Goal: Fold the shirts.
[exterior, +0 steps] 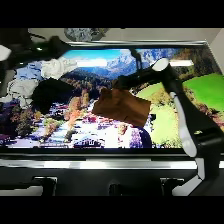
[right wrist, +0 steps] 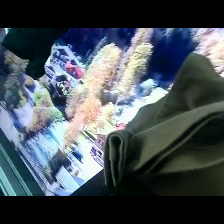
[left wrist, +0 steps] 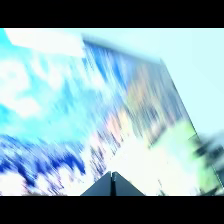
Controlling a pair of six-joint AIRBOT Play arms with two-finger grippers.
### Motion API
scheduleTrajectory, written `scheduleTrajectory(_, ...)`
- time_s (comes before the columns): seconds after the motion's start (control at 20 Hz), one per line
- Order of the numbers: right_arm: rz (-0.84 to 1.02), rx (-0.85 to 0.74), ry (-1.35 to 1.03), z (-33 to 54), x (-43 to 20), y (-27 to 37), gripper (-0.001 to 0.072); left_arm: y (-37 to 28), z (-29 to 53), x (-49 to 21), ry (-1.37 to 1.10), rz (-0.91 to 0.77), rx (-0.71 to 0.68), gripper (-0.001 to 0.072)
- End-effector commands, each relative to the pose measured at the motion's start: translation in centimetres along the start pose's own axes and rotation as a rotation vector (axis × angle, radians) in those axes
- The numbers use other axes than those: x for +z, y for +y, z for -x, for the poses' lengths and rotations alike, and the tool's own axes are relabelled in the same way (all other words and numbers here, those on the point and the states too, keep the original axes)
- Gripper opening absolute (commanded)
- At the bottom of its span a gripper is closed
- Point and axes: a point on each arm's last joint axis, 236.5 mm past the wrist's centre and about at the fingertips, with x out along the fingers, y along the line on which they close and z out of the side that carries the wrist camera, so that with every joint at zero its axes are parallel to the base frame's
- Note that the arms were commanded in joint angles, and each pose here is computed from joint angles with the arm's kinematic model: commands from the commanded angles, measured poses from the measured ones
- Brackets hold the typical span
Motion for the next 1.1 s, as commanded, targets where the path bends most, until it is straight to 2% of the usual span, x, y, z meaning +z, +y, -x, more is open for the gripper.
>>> scheduleTrajectory(0.0,-0.135,0.084,0.017,-7.0,-1.6,0.1,0.0243,0.2,5.1,4.1,-0.129,-0.041,0.055,0.0028)
scheduleTrajectory(0.05,-0.136,0.089,0.018,-7.2,-1.7,-0.1,0.0467,0.2,5.0,4.1,-0.13,-0.041,0.055,0.0027)
scheduleTrajectory(0.1,-0.094,0.088,0.01,-6.5,-1.4,-0.5,0.0571,0.3,4.9,3.9,-0.123,-0.039,0.055,0.0028)
scheduleTrajectory(0.25,-0.041,0.037,-0.007,-0.1,-0.1,-3.8,0.057,0.9,4.6,2.7,-0.083,-0.03,0.063,0.0028)
scheduleTrajectory(0.35,-0.038,-0.117,0.022,6.8,-0.8,-9.3,0.057,1.4,4.3,2.2,-0.07,-0.025,0.07,0.0028)
scheduleTrajectory(0.5,-0.163,-0.416,0.282,17.6,-8.9,-18.5,0.057,1.9,4.0,1.7,-0.058,-0.032,0.078,0.0028)
scheduleTrajectory(0.6,-0.278,-0.501,0.48,20.9,-15.5,-21.5,0.0569,1.9,4.0,1.7,-0.057,-0.032,0.079,0.0028)
scheduleTrajectory(0.7,-0.354,-0.382,0.454,17.3,-17.6,-21.3,0.0568,1.9,4.0,1.7,-0.057,-0.032,0.079,0.0028)
scheduleTrajectory(0.8,-0.366,-0.2,0.282,11.6,-15.9,-19.4,0.0572,1.7,3.8,1.6,-0.054,-0.033,0.074,0.0028)
scheduleTrajectory(0.9,-0.393,-0.181,0.207,8.6,-15.6,-19.6,0.0572,1.3,3.6,1.4,-0.048,-0.036,0.067,0.0029)
scheduleTrajectory(1.05,-0.437,-0.152,0.239,5.5,-16.7,-19.3,0.0563,0.7,3.3,1.1,-0.041,-0.041,0.057,0.0029)
